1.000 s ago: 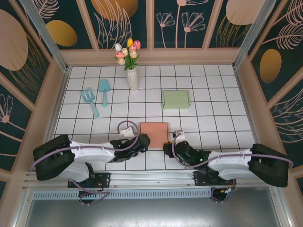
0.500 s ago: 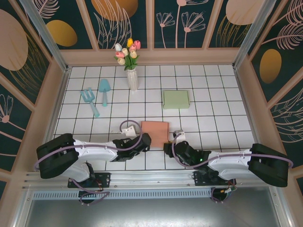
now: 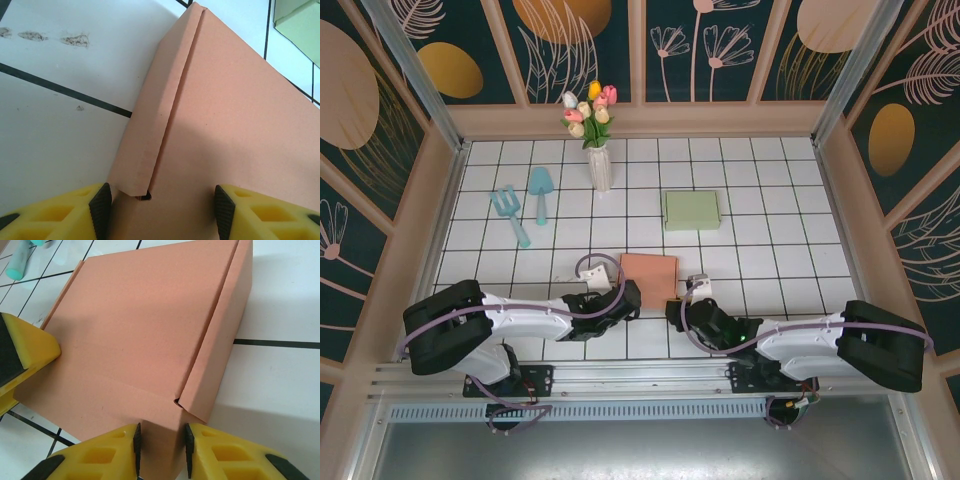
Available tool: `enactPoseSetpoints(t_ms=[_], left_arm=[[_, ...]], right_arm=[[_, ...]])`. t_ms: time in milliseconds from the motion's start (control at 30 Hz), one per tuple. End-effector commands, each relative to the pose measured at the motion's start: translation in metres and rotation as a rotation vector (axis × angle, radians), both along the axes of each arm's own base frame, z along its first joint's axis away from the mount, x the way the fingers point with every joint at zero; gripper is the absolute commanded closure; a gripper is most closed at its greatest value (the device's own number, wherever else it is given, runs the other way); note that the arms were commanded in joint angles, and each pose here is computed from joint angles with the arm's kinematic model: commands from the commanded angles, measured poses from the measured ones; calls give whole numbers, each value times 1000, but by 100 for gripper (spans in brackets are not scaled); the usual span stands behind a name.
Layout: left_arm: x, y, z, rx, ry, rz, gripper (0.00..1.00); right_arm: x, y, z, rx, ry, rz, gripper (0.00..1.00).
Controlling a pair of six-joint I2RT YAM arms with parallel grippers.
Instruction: Fold the paper box
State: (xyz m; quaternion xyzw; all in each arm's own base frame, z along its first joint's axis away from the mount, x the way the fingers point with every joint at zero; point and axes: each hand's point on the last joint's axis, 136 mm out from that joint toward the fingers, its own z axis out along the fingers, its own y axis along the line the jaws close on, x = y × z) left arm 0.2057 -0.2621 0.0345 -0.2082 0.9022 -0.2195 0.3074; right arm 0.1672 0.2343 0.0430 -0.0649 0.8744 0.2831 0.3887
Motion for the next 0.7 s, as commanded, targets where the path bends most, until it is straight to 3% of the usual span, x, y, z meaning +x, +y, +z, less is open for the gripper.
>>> enactPoseSetpoints(t_ms=[0, 233, 533, 667], left_arm=[[-26, 72, -49, 332, 125, -3, 42], [-24, 65, -46, 320, 125, -23, 41], [-23, 62, -45, 341, 127, -30, 41], [-22, 64, -45, 359, 123, -29, 41]], right_arm=[[-17, -22, -34, -110, 82, 27, 70], [-26, -2, -4, 60, 90, 94, 72], [-20, -22, -17, 8, 85, 39, 73], [-17, -27, -22, -17, 83, 16, 65]])
